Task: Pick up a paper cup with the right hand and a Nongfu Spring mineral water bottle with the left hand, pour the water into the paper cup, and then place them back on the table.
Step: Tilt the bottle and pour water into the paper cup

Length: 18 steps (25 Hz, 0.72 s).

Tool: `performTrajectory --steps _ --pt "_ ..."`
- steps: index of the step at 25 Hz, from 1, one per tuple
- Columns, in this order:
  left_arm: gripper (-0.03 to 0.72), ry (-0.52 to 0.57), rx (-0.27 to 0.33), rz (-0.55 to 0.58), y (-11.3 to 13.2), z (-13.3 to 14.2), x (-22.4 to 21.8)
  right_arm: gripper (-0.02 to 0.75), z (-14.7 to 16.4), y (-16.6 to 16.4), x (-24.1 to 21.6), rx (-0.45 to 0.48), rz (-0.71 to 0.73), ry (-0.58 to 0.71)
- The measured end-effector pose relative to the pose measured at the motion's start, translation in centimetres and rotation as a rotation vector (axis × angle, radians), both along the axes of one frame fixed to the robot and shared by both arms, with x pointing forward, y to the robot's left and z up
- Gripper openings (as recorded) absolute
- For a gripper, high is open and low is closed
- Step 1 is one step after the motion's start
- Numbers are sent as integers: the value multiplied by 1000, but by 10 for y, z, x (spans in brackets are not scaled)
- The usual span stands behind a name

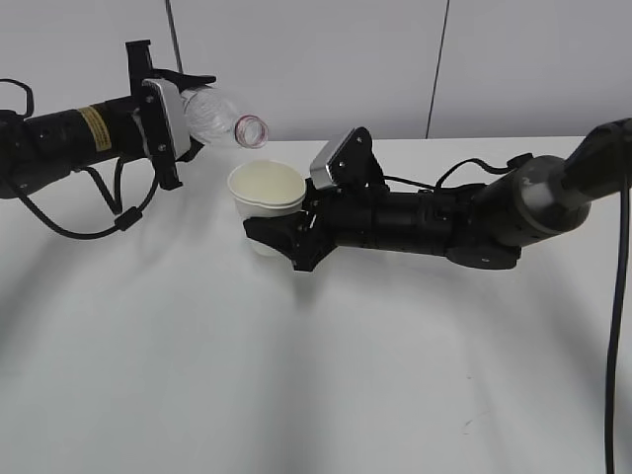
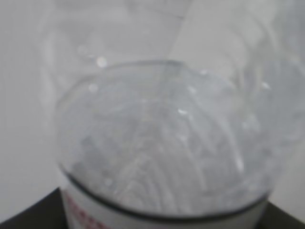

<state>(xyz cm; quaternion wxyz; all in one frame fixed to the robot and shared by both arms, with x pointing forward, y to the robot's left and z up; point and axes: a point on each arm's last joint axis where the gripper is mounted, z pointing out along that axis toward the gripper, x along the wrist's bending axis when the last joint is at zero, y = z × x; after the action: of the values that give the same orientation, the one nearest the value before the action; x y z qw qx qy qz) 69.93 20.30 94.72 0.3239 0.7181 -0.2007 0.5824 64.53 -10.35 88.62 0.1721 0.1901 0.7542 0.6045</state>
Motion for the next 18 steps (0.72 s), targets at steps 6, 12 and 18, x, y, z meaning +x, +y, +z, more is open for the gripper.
performTrajectory --steps 6,12,18 --pt "400 -18 8 6 0 1 1 513 0 0 0 -2 2 -2" --pt "400 -23 9 11 0 1 1 513 0 0 0 -3 3 -4" --pt "400 -47 34 7 0 1 1 513 0 0 0 0 -1 -3"
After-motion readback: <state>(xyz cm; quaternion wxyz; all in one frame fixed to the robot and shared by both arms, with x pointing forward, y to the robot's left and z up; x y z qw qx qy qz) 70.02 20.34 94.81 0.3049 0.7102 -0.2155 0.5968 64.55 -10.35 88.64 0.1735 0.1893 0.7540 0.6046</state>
